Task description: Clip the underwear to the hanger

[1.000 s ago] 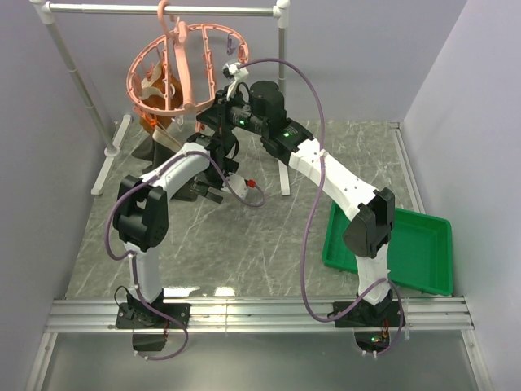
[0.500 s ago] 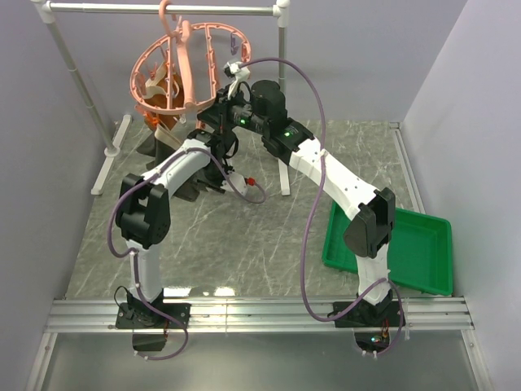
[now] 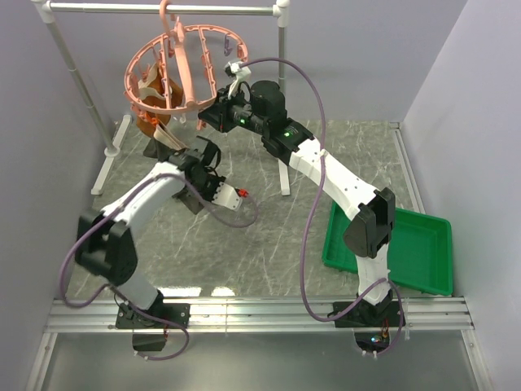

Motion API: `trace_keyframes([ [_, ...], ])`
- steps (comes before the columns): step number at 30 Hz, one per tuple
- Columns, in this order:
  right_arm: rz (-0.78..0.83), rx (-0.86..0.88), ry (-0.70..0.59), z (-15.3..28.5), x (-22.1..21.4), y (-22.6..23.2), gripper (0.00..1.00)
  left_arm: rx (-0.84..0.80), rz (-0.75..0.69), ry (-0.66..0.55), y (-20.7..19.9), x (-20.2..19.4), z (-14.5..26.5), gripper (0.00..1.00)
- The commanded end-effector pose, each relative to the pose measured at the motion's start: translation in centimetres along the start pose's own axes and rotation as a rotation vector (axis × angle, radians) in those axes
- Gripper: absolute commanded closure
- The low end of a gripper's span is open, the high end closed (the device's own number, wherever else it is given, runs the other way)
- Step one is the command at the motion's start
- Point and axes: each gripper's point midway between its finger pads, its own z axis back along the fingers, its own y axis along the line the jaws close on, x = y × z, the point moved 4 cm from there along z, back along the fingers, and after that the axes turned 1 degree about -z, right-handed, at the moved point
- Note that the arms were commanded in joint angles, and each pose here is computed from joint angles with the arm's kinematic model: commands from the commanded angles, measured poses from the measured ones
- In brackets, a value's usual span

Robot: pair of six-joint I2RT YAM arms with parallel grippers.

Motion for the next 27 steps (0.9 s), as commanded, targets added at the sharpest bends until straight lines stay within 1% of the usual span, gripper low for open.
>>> trace_keyframes([
  [1, 0.014, -0.005, -0.098, 1.5, 3.9, 0.8, 1.00, 0.193, -0.048, -0.159, 1.1, 2.4, 2.2, 1.00],
  [3, 0.009, -0.008, -0.103, 1.5, 4.1, 0.7, 1.00, 0.257, -0.011, -0.195, 1.2, 2.6, 3.3, 1.00],
  [4, 0.005, -0.012, -0.101, 1.5, 4.1, 0.5, 1.00, 0.269, 0.009, -0.233, 1.0, 3.1, 3.3, 1.00],
  [8, -0.006, -0.010, -0.100, 1.6, 4.2, 0.3, 1.00, 0.355, 0.143, -0.320, 1.1, 3.3, 4.7, 1.00],
  [10, -0.006, -0.002, -0.099, 1.7, 4.2, 0.4, 1.00, 0.402, 0.182, -0.345, 1.4, 2.8, 5.4, 1.00],
  [11, -0.009, 0.003, -0.096, 1.7, 4.1, 0.4, 1.00, 0.408, 0.212, -0.385, 1.4, 2.9, 5.8, 1.00],
  [13, -0.013, 0.007, -0.096, 1.8, 4.1, 0.4, 1.00, 0.444, 0.257, -0.413, 1.6, 2.1, 6.8, 1.00],
  [15, -0.015, 0.010, -0.096, 2.0, 4.1, 0.3, 1.00, 0.440, 0.288, -0.463, 1.5, 2.0, 7.4, 1.00],
  [16, -0.016, 0.011, -0.094, 2.0, 4.0, 0.2, 1.00, 0.453, 0.307, -0.471, 1.8, 1.4, 8.0, 1.00],
  [18, -0.018, 0.018, -0.089, 2.0, 3.9, 0.2, 1.00, 0.407, 0.340, -0.506, 1.4, 1.3, 8.1, 1.00],
  [19, -0.018, 0.019, -0.092, 2.1, 4.0, 0.2, 1.00, 0.414, 0.352, -0.510, 1.7, 1.0, 8.8, 1.00],
  [20, -0.020, 0.018, -0.089, 2.2, 3.8, 0.1, 1.00, 0.374, 0.362, -0.517, 1.1, 1.0, 8.7, 1.00],
  [24, -0.025, 0.023, -0.090, 2.3, 3.8, -0.1, 1.00, 0.350, 0.388, -0.548, 1.2, 0.9, 9.4, 1.00],
  [27, -0.031, 0.027, -0.093, 2.4, 3.8, -0.2, 1.00, 0.361, 0.424, -0.562, 1.5, 0.4, 10.2, 1.00],
])
